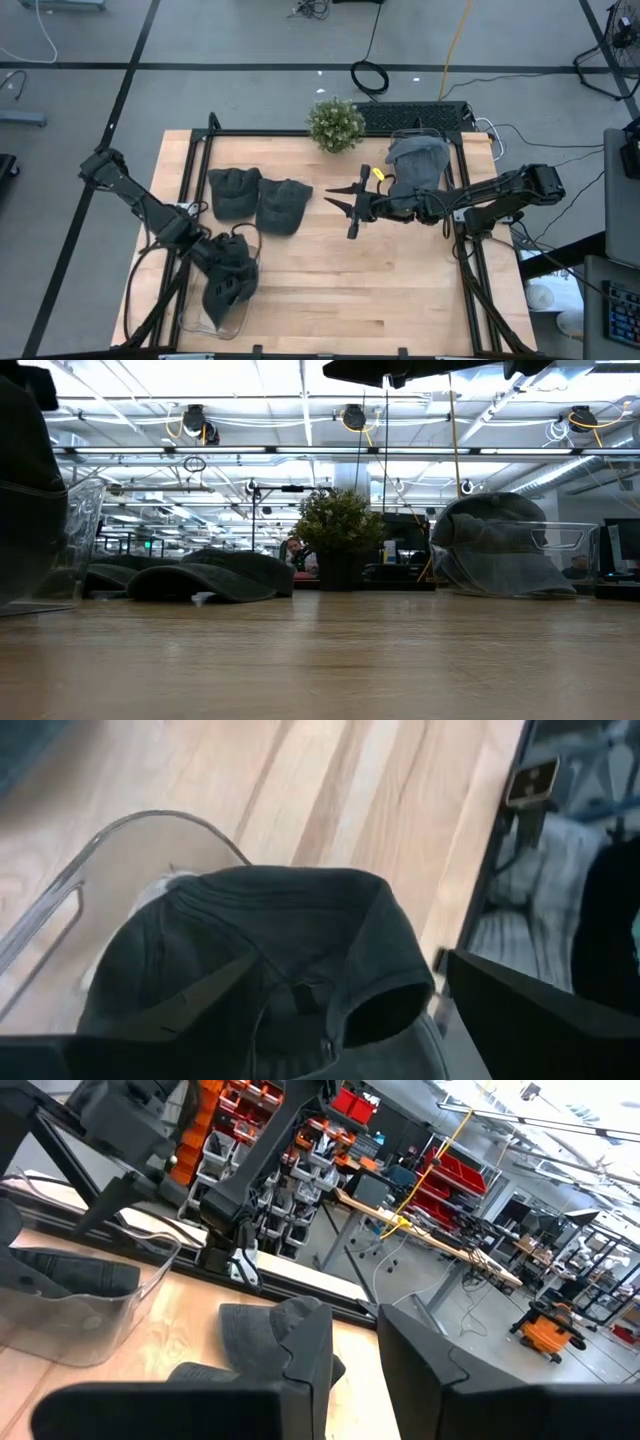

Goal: Pick & Place hat
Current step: Put the right black cap into the bottom transparent bin

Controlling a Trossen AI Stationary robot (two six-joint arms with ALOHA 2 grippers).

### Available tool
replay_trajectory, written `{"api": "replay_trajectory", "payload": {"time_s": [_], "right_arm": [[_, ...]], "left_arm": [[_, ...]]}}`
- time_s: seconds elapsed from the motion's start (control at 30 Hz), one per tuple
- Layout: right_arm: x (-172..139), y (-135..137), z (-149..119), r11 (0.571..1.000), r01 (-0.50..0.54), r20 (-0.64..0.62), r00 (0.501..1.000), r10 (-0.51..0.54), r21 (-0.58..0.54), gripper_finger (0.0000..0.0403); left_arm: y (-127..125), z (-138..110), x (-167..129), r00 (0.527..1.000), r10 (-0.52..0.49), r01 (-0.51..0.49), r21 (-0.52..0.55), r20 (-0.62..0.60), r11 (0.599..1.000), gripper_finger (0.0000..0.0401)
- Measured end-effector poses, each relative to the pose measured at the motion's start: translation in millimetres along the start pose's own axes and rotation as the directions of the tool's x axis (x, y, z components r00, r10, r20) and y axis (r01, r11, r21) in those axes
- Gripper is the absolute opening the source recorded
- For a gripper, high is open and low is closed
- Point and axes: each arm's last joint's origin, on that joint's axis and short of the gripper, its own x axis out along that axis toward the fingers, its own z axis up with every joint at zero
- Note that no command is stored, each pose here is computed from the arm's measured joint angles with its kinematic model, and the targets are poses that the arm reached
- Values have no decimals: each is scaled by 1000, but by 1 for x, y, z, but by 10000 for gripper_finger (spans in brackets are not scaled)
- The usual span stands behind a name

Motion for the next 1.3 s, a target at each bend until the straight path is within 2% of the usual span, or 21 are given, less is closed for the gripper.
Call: {"api": "replay_trajectory", "payload": {"time_s": [0.17,0.27,0.37,0.5,0.7,0.87,0.93,1.0,1.07,1.17,1.2,1.3], "right_arm": [[0,0,0,1000,0,0,1000,0,1,75],[0,0,0,1000,-6,3,1000,6,2,75],[0,0,0,1000,-8,4,1000,8,3,75],[0,0,0,1000,-8,4,1000,8,3,75],[0,0,0,1000,-8,4,1000,8,3,75],[0,0,0,1000,-6,8,1000,6,5,75],[0,0,0,1000,-6,7,1000,6,9,75],[0,0,0,1000,-6,7,1000,6,16,75],[0,0,0,1000,-7,5,1000,7,17,75],[0,0,0,1000,-8,4,1000,7,18,75],[0,0,0,1000,-8,4,1000,7,18,75],[0,0,0,1000,-8,4,1000,7,18,75]], "left_arm": [[9,17,4,995,-47,53,60,-91,997,321],[10,22,3,991,-92,102,106,-100,989,321],[11,24,6,993,-75,91,168,-96,982,321],[12,28,18,987,-61,91,202,-148,975,321],[16,30,42,970,8,41,195,-244,980,321],[18,28,56,929,-5,48,106,-370,993,310],[19,29,58,911,-35,68,65,-412,996,281],[19,29,58,898,-63,93,48,-436,994,234],[18,29,58,891,-76,111,51,-447,993,169],[17,32,56,891,-87,135,77,-446,988,51],[16,34,55,893,-93,143,82,-439,986,27],[10,43,48,910,-103,155,100,-401,983,20]]}}
